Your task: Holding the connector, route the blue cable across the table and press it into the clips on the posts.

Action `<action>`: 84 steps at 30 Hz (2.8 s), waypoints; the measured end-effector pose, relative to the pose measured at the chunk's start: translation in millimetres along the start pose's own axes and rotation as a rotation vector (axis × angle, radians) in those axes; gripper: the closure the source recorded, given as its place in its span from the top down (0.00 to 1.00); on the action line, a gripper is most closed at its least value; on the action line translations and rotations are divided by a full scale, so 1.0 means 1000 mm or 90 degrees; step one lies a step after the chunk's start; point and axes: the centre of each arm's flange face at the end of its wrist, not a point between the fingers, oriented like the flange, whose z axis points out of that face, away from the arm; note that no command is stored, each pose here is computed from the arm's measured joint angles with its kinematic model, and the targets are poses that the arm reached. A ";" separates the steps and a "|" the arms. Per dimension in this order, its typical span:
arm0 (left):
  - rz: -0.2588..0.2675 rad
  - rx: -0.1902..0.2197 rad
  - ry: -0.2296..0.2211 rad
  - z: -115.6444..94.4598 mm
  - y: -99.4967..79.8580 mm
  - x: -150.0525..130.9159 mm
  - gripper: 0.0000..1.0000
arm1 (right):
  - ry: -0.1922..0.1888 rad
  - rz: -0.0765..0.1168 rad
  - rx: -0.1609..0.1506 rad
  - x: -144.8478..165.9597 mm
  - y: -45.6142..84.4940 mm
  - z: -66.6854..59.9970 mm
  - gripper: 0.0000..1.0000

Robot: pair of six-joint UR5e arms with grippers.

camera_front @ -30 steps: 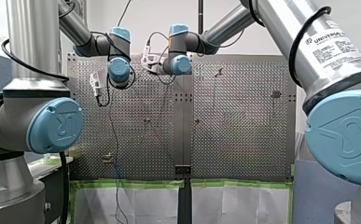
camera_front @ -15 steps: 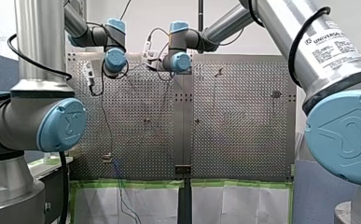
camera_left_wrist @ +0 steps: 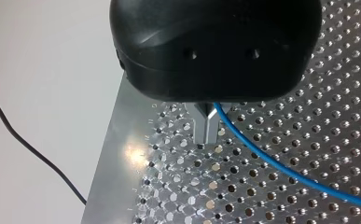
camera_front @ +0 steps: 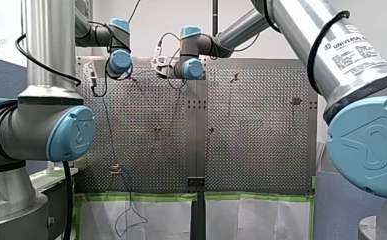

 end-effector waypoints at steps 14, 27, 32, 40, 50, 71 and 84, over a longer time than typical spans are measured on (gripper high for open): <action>0.016 0.040 0.009 0.018 -0.008 0.015 0.00 | 0.000 0.007 0.007 -0.008 0.000 0.010 0.00; 0.018 0.021 0.008 0.035 -0.005 0.017 0.00 | 0.016 0.007 0.006 0.001 0.004 0.018 0.00; 0.020 0.017 0.010 0.038 -0.003 0.015 0.00 | 0.020 0.009 0.005 0.003 0.004 0.020 0.00; 0.021 0.029 0.011 0.049 -0.002 0.018 0.00 | 0.023 0.009 -0.002 0.005 0.005 0.021 0.00; 0.019 0.027 0.009 0.075 0.003 0.021 0.00 | 0.025 0.009 -0.015 0.005 0.012 0.021 0.00; 0.071 0.040 0.021 0.142 0.047 0.038 0.00 | 0.030 0.002 -0.044 0.008 0.035 0.022 0.00; 0.083 0.106 0.045 0.150 0.042 0.050 0.00 | 0.030 0.000 -0.046 0.008 0.039 0.023 0.00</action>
